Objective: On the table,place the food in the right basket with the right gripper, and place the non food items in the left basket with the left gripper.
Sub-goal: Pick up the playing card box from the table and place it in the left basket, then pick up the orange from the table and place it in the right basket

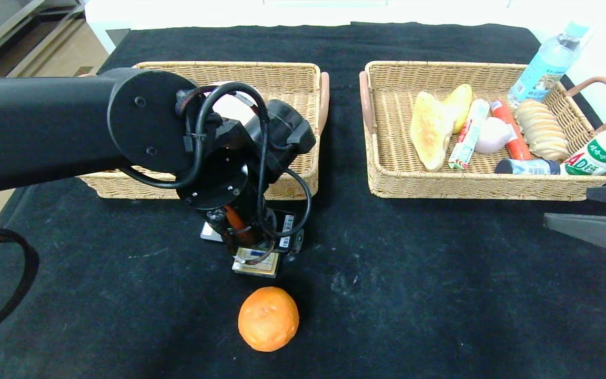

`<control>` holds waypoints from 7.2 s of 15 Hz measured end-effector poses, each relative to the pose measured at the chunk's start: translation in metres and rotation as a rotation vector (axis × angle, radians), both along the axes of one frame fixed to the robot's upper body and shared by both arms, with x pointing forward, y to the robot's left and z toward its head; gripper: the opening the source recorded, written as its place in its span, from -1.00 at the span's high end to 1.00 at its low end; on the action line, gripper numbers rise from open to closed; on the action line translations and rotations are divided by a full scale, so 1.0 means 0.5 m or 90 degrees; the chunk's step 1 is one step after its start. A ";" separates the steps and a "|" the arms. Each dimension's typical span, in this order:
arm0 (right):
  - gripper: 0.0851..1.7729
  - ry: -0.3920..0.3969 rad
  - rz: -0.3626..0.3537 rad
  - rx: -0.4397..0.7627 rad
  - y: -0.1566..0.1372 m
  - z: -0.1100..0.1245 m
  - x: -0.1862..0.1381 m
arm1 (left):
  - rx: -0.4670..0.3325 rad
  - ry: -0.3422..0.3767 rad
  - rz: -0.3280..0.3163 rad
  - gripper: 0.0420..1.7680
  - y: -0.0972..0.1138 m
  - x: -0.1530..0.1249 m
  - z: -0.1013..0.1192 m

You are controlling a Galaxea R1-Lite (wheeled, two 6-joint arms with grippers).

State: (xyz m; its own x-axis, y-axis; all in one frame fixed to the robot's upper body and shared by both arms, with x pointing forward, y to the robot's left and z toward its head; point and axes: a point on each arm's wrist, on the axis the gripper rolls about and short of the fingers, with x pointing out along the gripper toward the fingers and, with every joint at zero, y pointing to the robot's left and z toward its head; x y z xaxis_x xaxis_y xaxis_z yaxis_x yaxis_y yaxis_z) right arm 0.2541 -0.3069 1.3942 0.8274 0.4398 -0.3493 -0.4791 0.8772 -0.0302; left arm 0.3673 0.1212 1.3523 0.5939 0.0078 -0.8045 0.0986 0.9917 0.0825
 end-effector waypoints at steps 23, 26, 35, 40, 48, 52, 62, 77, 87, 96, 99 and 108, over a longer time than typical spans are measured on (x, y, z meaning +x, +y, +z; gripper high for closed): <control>-0.93 0.001 0.002 0.000 0.001 -0.001 0.000 | 0.007 0.003 0.012 -0.14 -0.003 0.006 -0.009; -0.93 0.002 0.002 0.000 0.001 -0.001 0.000 | 0.010 0.006 0.011 -0.13 -0.003 0.005 -0.010; -0.93 0.003 0.003 0.000 0.002 -0.002 0.000 | 0.034 0.006 0.026 -0.13 0.028 -0.020 0.014; -0.93 0.002 0.004 0.000 0.002 -0.001 0.000 | 0.049 -0.023 0.041 -0.12 0.052 -0.043 0.046; -0.93 0.003 0.006 0.000 0.003 -0.002 -0.001 | 0.056 -0.096 0.036 -0.12 0.082 -0.072 0.109; -0.93 0.003 0.005 -0.001 0.003 -0.002 -0.001 | 0.063 -0.150 0.034 -0.12 0.104 -0.070 0.153; -0.93 0.001 0.002 -0.001 0.001 -0.001 -0.002 | 0.018 -0.339 0.057 -0.12 0.142 -0.006 0.220; -0.93 -0.011 -0.002 0.001 -0.002 0.006 -0.009 | -0.090 -0.489 -0.003 -0.11 0.202 0.125 0.229; -0.93 -0.015 -0.001 0.002 -0.002 0.008 -0.011 | -0.093 -0.472 -0.008 -0.11 0.202 0.142 0.210; -0.93 -0.014 -0.001 0.002 -0.002 0.008 -0.011 | -0.093 -0.476 -0.008 -0.66 0.203 0.140 0.214; -0.93 -0.014 -0.001 0.002 -0.002 0.007 -0.011 | -0.091 -0.475 -0.009 -0.75 0.204 0.139 0.214; -0.93 -0.015 -0.001 0.002 -0.002 0.008 -0.011 | -0.085 -0.462 -0.012 -0.88 0.206 0.130 0.211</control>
